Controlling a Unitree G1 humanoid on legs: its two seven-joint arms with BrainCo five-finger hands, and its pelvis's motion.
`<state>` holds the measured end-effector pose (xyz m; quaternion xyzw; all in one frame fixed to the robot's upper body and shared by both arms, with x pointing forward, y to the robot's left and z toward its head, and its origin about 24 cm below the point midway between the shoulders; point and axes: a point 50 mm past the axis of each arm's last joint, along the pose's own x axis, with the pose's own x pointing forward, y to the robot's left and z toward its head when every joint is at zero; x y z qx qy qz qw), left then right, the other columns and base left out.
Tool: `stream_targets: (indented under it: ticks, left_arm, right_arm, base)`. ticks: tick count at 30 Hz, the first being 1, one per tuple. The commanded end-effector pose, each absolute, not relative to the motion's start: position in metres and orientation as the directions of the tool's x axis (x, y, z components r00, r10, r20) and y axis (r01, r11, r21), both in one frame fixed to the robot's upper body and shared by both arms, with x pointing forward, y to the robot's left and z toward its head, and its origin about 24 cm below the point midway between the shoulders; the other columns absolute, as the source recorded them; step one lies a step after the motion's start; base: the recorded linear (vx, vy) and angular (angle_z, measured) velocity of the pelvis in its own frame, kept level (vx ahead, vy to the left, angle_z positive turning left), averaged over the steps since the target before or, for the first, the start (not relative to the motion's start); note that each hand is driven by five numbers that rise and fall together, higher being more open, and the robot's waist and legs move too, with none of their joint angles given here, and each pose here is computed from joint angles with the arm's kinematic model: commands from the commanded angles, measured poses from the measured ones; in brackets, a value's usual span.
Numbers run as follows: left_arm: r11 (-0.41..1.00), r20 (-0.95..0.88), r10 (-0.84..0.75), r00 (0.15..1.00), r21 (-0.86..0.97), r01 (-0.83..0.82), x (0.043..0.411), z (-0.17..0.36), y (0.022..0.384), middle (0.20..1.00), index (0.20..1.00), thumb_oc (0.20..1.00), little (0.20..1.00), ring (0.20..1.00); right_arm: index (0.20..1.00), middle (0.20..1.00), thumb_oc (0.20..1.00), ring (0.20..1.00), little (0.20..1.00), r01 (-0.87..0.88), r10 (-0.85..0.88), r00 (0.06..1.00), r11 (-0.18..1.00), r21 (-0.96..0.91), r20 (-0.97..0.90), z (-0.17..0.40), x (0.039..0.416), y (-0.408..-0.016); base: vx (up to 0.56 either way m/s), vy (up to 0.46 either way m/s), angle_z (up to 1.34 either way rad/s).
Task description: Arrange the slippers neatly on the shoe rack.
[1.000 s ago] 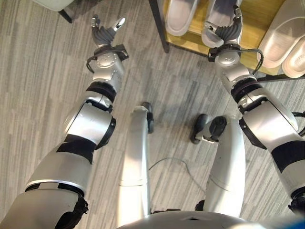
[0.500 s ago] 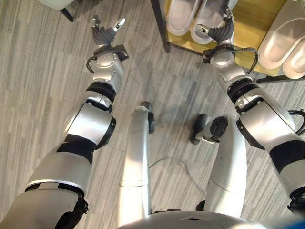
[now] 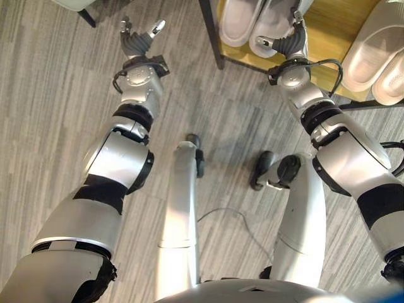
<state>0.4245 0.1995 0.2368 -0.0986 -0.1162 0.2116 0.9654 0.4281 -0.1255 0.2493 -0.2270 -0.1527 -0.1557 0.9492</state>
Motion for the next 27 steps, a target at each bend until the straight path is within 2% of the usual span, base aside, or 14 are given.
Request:
stream_targets:
  ticks: [1,2,9,14,17,20,26,27]
  left_arm:
    - [0.870,0.192,0.481,0.855,-0.220,-0.440,0.421,0.229,0.212,1.000,1.000,1.000,1.000,1.000]
    - [0.869,0.200,0.484,0.852,-0.229,-0.439,0.420,0.227,0.212,1.000,1.000,1.000,1.000,1.000]
    - [0.860,0.150,0.487,0.860,-0.257,-0.442,0.415,0.192,0.207,1.000,1.000,1.000,1.000,1.000]
    - [0.873,0.132,0.464,0.876,-0.236,-0.427,0.404,0.153,0.194,1.000,1.000,1.000,1.000,1.000]
    - [0.872,0.116,0.464,0.878,-0.236,-0.429,0.398,0.136,0.193,1.000,1.000,1.000,1.000,1.000]
    - [0.880,0.064,0.442,0.895,-0.227,-0.418,0.386,0.105,0.190,1.000,1.000,1.000,1.000,1.000]
    - [0.877,0.047,0.449,0.892,-0.213,-0.430,0.380,0.095,0.193,1.000,1.000,1.000,1.000,1.000]
    - [0.872,-0.003,0.448,0.894,-0.221,-0.438,0.369,0.073,0.194,1.000,1.000,1.000,1.000,1.000]
  right_arm:
    - [1.000,1.000,1.000,1.000,1.000,0.287,-0.090,0.906,0.849,-0.443,0.414,0.257,0.423,-0.072]
    - [1.000,1.000,1.000,1.000,1.000,0.346,-0.114,0.879,0.819,-0.457,0.463,0.261,0.422,-0.079]
    - [1.000,1.000,1.000,1.000,1.000,0.382,-0.170,0.861,0.840,-0.386,0.480,0.247,0.419,-0.085]
    - [1.000,1.000,1.000,1.000,1.000,0.471,-0.146,0.783,0.774,-0.424,0.605,0.240,0.409,-0.091]
    - [1.000,1.000,1.000,1.000,1.000,0.480,-0.139,0.747,0.789,-0.384,0.650,0.243,0.404,-0.091]
    - [1.000,1.000,1.000,1.000,1.000,0.464,-0.108,0.763,0.777,-0.424,0.637,0.219,0.398,-0.096]
    - [1.000,1.000,1.000,1.000,1.000,0.450,-0.156,0.822,0.766,-0.459,0.547,0.184,0.397,-0.112]
    - [1.000,1.000,1.000,1.000,1.000,0.442,-0.160,0.846,0.743,-0.502,0.508,0.159,0.391,-0.119]
  base:
    - [-0.10,0.040,-0.02]
    - [-0.08,0.032,0.00]
    - [-0.05,0.030,-0.05]
    - [-0.06,0.020,-0.02]
    - [-0.06,0.001,-0.01]
    - [-0.06,-0.002,-0.02]
    - [-0.04,0.003,-0.03]
    - [-0.01,0.039,-0.03]
